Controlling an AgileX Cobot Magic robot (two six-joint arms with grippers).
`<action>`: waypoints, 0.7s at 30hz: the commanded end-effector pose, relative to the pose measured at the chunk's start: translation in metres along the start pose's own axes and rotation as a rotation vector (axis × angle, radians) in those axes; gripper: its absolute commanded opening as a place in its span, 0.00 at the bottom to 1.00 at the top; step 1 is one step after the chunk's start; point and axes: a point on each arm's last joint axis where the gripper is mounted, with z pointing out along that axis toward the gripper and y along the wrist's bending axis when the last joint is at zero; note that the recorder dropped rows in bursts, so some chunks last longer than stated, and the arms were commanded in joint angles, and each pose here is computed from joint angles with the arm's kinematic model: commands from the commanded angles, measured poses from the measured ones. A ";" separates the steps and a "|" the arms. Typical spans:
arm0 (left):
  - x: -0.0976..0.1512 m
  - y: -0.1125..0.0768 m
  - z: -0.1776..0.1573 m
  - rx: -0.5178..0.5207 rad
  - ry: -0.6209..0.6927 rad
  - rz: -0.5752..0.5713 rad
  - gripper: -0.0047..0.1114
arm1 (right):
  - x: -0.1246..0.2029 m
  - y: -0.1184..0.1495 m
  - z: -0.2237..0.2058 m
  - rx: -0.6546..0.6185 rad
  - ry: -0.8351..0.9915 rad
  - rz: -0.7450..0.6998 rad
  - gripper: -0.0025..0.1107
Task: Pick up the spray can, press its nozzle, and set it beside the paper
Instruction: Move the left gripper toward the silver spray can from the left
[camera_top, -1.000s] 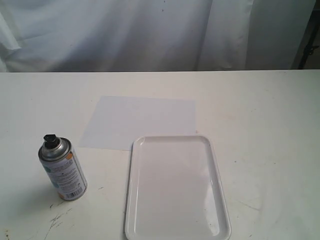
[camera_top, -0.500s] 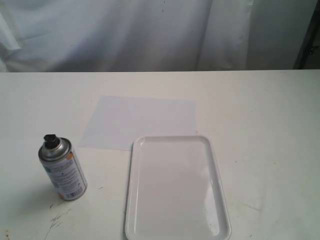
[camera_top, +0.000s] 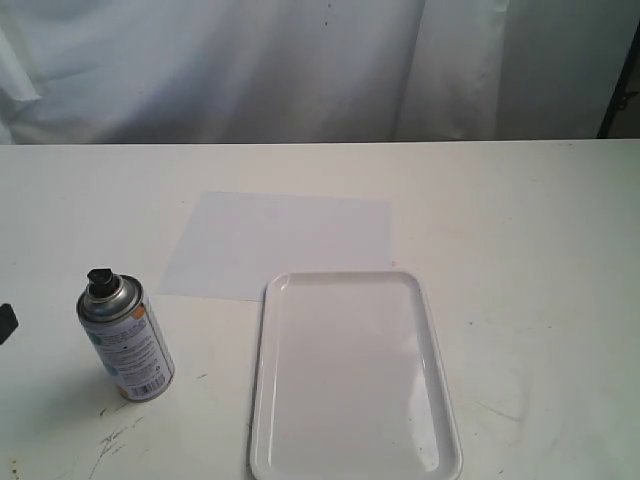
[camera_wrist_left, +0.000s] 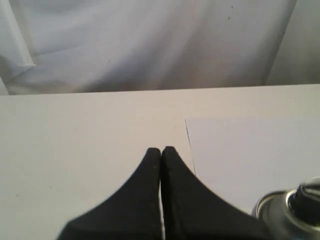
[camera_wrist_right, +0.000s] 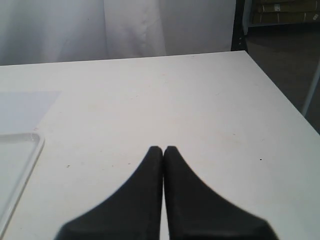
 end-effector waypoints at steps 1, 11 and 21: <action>0.015 -0.002 -0.005 0.001 0.080 0.037 0.04 | 0.000 -0.001 0.000 0.008 -0.005 -0.004 0.02; 0.038 -0.004 -0.015 0.013 0.192 0.079 0.04 | 0.000 -0.001 0.000 0.008 -0.005 -0.004 0.02; 0.041 -0.010 -0.017 0.082 0.203 0.112 0.04 | 0.000 -0.001 0.000 0.008 -0.005 -0.004 0.02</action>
